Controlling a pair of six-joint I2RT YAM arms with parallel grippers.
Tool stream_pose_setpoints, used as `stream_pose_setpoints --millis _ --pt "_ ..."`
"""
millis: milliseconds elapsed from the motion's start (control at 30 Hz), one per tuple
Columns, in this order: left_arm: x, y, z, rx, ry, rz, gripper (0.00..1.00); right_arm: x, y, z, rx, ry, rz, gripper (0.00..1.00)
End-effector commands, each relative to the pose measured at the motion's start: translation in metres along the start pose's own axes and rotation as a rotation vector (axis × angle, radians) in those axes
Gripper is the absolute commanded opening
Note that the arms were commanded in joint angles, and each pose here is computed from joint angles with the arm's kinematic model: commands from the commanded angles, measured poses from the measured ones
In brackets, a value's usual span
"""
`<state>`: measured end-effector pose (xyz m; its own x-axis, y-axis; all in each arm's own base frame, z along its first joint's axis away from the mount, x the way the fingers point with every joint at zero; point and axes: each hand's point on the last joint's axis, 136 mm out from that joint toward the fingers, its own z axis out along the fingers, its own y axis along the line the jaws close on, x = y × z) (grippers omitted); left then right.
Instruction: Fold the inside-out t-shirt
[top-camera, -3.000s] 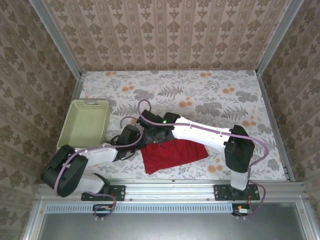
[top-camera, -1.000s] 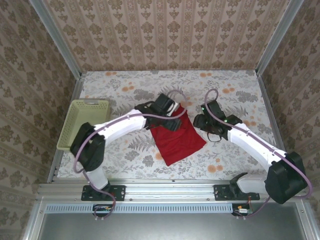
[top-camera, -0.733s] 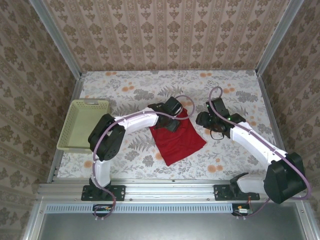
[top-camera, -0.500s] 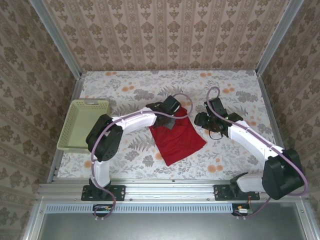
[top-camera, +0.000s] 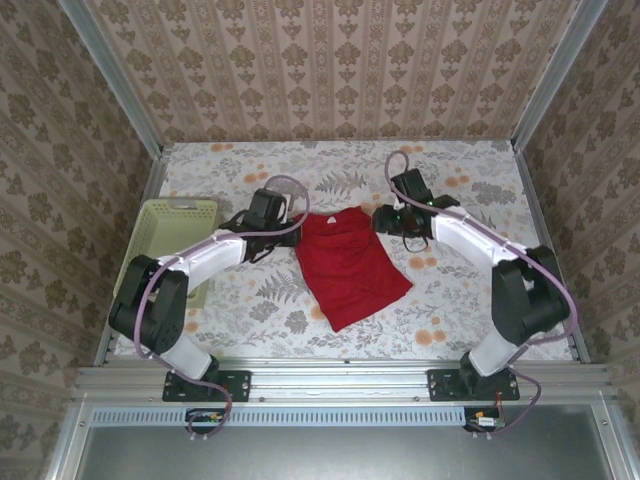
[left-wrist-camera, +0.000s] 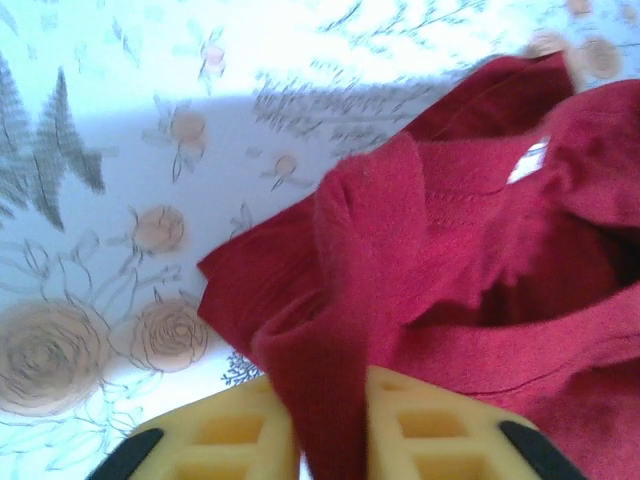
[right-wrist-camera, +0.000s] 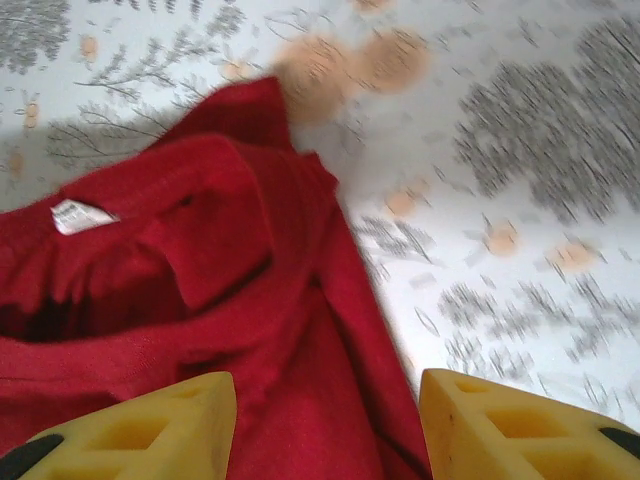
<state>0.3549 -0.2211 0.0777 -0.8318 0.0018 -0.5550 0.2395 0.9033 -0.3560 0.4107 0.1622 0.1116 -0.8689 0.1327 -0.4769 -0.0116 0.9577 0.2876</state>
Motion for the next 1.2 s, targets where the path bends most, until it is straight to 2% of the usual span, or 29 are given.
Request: stream_pose_setpoints --millis 0,67,200,333,433,533,633,767,867,1067,1100,1167 --pt "0.011 0.011 0.015 0.029 0.023 -0.143 0.33 -0.005 0.009 0.021 -0.044 0.045 -0.096 0.52" --pt "0.015 0.015 0.019 0.031 0.034 -0.159 0.38 -0.007 0.018 0.029 -0.079 0.071 -0.113 0.53" --pt "0.010 0.010 0.021 0.053 0.036 -0.135 0.48 -0.011 0.009 0.049 0.004 0.114 -0.110 0.53" --pt "0.007 0.005 0.029 0.080 0.037 -0.130 0.45 -0.009 0.006 0.065 0.029 0.163 -0.114 0.49" --pt "0.003 0.001 0.034 0.103 0.036 -0.132 0.36 -0.011 0.010 0.074 0.022 0.188 -0.123 0.35" --pt "-0.001 -0.002 0.035 0.118 0.028 -0.130 0.26 -0.023 0.012 0.073 0.051 0.172 -0.138 0.13" --pt "-0.006 -0.004 0.033 0.120 0.011 -0.128 0.18 -0.047 0.021 0.058 0.069 0.110 -0.174 0.01" --pt "-0.009 -0.004 0.030 0.119 -0.009 -0.125 0.13 -0.075 0.039 0.038 0.065 0.034 -0.221 0.00" --pt "-0.010 -0.003 0.029 0.118 -0.023 -0.127 0.12 -0.080 0.053 0.036 0.058 0.033 -0.268 0.00" --pt "-0.012 -0.001 0.033 0.112 -0.033 -0.132 0.11 -0.078 0.062 0.058 0.122 0.068 -0.344 0.00" --pt "-0.017 0.011 0.032 0.093 -0.045 -0.156 0.11 -0.078 0.063 0.062 0.126 0.070 -0.352 0.00" --pt "-0.017 0.014 0.033 0.088 -0.047 -0.164 0.11 -0.080 0.065 0.071 0.128 0.070 -0.359 0.00"
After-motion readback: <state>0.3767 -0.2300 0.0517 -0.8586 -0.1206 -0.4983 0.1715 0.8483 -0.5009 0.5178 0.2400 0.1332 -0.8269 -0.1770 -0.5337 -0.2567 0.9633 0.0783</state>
